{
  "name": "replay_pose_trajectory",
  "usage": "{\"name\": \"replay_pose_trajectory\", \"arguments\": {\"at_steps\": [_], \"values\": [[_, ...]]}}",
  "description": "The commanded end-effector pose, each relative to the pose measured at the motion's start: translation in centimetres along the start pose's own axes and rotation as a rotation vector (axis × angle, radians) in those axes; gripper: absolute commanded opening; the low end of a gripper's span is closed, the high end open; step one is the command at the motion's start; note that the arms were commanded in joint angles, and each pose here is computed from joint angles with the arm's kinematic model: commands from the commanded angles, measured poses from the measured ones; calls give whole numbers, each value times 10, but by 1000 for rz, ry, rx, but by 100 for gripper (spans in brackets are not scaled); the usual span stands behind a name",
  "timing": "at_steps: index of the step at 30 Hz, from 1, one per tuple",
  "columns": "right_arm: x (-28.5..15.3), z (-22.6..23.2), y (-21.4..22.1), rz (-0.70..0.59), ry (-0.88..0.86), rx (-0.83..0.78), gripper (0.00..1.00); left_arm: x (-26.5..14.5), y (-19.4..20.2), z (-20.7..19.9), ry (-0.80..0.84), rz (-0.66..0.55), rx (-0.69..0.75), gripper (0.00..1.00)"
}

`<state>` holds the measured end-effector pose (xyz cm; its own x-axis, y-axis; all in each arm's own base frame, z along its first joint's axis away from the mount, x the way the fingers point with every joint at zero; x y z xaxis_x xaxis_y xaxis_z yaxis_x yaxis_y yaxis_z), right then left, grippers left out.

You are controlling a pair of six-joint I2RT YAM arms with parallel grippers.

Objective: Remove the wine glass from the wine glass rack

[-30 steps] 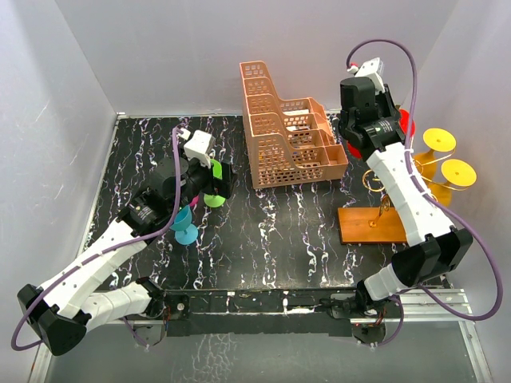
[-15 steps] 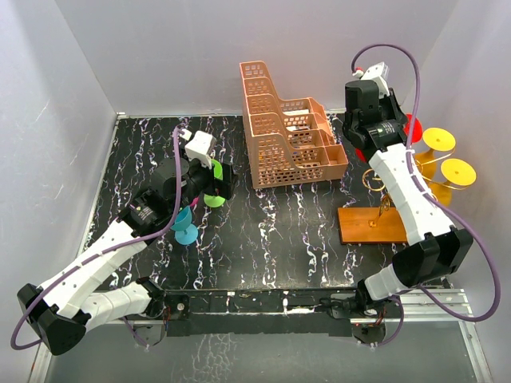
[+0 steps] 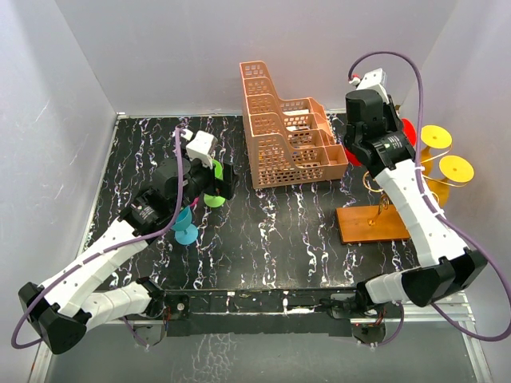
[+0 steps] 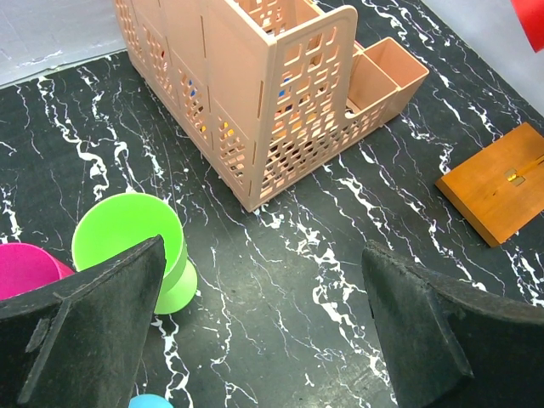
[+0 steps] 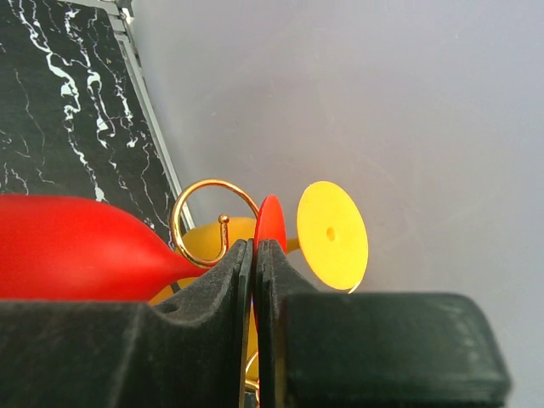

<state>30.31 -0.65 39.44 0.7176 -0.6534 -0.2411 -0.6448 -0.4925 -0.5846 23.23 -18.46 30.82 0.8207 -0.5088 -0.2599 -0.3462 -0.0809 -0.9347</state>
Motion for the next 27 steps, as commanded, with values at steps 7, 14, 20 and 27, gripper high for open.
{"name": "replay_pose_trajectory", "arguments": {"at_steps": [7,14,20,27], "values": [[-18,-11,-1,-77,-27,83,8,9,5,-1,-1,17,6,97],[-31,-4,-15,-161,-197,186,8,10,6,0,-7,20,5,97],[-30,-3,-24,-166,-201,224,8,13,9,1,-14,29,6,97],[-30,-9,-35,-169,-187,278,8,14,10,1,-14,34,4,97]]}}
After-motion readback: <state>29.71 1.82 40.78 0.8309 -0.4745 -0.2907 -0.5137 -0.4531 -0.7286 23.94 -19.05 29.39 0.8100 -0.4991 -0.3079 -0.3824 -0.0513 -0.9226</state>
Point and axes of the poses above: each gripper's point midway between its finger pads, its own x axis out along the fingers, its own z axis along the line the jaws close on, y = z × x, the point moved 6 cm from there along -x, back along the fingers, and after that the axes turned 9 degrees about -x, right-handed, at the moved point
